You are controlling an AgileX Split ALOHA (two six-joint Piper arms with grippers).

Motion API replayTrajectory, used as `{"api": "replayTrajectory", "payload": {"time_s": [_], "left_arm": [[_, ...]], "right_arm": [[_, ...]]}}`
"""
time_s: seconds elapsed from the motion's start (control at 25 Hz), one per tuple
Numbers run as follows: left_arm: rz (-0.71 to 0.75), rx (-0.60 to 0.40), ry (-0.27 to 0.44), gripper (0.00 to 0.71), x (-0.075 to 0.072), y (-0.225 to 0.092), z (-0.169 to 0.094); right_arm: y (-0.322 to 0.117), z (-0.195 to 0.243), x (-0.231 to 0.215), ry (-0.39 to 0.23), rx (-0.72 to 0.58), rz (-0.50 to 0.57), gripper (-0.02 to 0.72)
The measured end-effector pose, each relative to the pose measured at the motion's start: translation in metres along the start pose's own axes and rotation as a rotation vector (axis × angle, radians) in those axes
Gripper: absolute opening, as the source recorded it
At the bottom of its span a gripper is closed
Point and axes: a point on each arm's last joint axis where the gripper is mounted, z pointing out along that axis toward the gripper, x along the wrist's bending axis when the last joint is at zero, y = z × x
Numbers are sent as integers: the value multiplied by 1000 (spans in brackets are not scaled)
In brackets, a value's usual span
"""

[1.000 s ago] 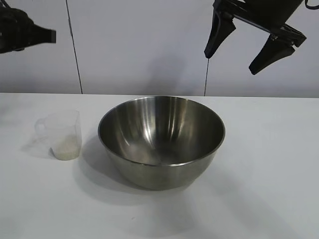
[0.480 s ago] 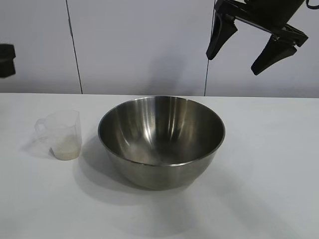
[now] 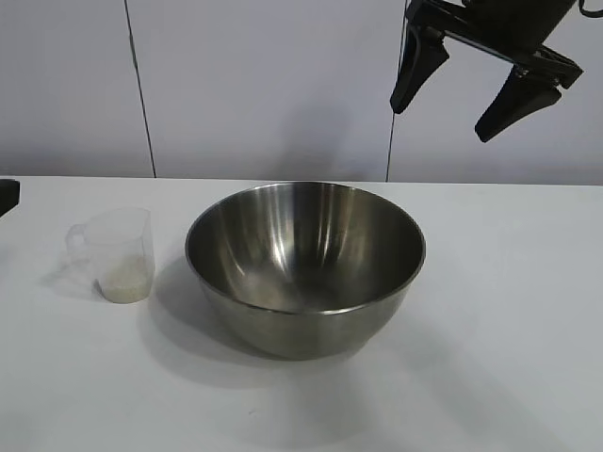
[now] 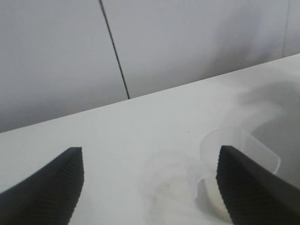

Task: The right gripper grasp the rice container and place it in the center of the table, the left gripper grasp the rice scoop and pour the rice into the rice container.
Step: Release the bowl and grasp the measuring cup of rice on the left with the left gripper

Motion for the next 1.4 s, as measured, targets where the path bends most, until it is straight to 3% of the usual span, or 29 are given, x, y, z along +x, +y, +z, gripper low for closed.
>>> {"api": "replayTrajectory", "payload": {"time_s": [0.2, 0.4, 0.64, 1.4], "left_arm": [[-29, 150, -38, 577, -7, -36, 11], [-50, 216, -53, 577, -10, -54, 21], [-51, 177, -42, 577, -7, -51, 33], [-46, 181, -69, 577, -7, -67, 67]], "right_arm": [[0, 0, 0, -1, -1, -1, 671], [0, 0, 0, -3, 0, -1, 671], [0, 0, 0, -3, 0, -1, 671], [0, 0, 0, -2, 1, -1, 671]]}}
